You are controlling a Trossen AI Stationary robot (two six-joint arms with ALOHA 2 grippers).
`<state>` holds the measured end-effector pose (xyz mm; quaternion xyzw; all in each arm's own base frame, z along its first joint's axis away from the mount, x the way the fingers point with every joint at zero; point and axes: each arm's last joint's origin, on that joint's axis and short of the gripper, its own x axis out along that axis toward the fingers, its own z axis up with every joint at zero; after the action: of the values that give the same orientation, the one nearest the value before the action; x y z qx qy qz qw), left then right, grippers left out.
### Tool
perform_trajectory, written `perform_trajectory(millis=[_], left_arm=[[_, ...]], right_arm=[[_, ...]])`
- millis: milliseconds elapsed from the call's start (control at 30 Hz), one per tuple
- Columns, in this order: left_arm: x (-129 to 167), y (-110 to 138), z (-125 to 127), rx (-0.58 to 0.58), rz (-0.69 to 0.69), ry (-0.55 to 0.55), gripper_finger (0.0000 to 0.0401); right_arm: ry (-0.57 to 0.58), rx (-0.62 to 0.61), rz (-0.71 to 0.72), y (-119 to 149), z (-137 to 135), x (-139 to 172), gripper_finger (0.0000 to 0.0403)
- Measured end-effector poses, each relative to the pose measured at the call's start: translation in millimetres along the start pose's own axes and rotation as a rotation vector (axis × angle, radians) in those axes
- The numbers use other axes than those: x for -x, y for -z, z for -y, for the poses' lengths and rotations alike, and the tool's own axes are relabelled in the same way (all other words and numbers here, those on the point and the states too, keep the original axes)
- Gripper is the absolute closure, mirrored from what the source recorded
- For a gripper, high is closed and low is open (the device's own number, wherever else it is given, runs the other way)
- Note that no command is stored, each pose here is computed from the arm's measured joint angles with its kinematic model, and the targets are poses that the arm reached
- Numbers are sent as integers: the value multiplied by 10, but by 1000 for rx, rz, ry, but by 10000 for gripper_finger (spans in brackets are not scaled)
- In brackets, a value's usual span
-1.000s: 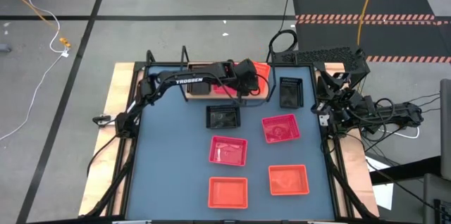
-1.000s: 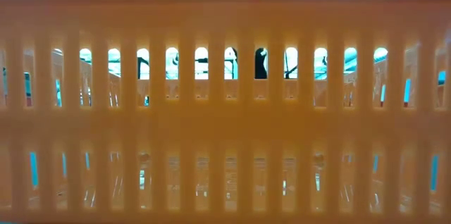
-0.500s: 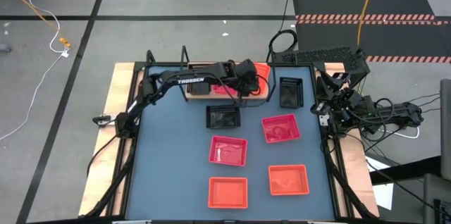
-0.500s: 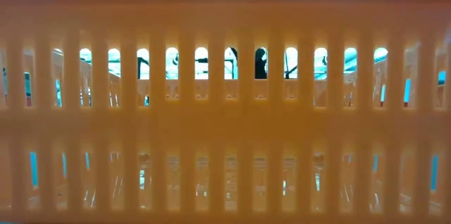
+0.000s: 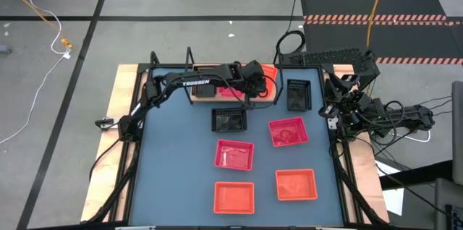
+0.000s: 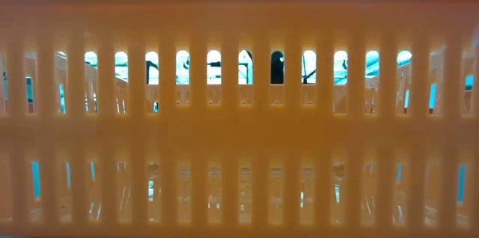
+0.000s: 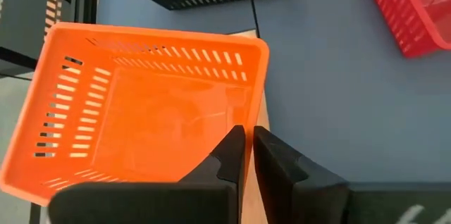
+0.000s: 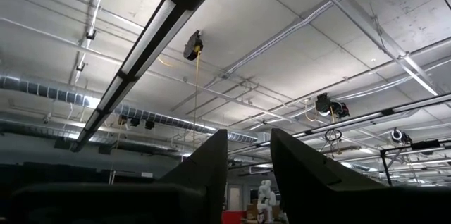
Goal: Stack baskets on shelf by color
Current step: Put the left orange bin on the shelf
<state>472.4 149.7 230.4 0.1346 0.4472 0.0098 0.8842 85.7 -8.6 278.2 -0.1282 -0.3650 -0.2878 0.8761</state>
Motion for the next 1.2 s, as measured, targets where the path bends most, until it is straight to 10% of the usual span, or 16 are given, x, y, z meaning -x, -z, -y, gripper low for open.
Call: perform_trajectory(millis=[533, 1200], left_arm=[[0, -14, -8, 18, 3, -31, 260], [-132, 83, 51, 123, 8, -30, 328]], right_arm=[[0, 1, 0, 0, 0, 0, 298], [-1, 2, -3, 2, -1, 0, 298]])
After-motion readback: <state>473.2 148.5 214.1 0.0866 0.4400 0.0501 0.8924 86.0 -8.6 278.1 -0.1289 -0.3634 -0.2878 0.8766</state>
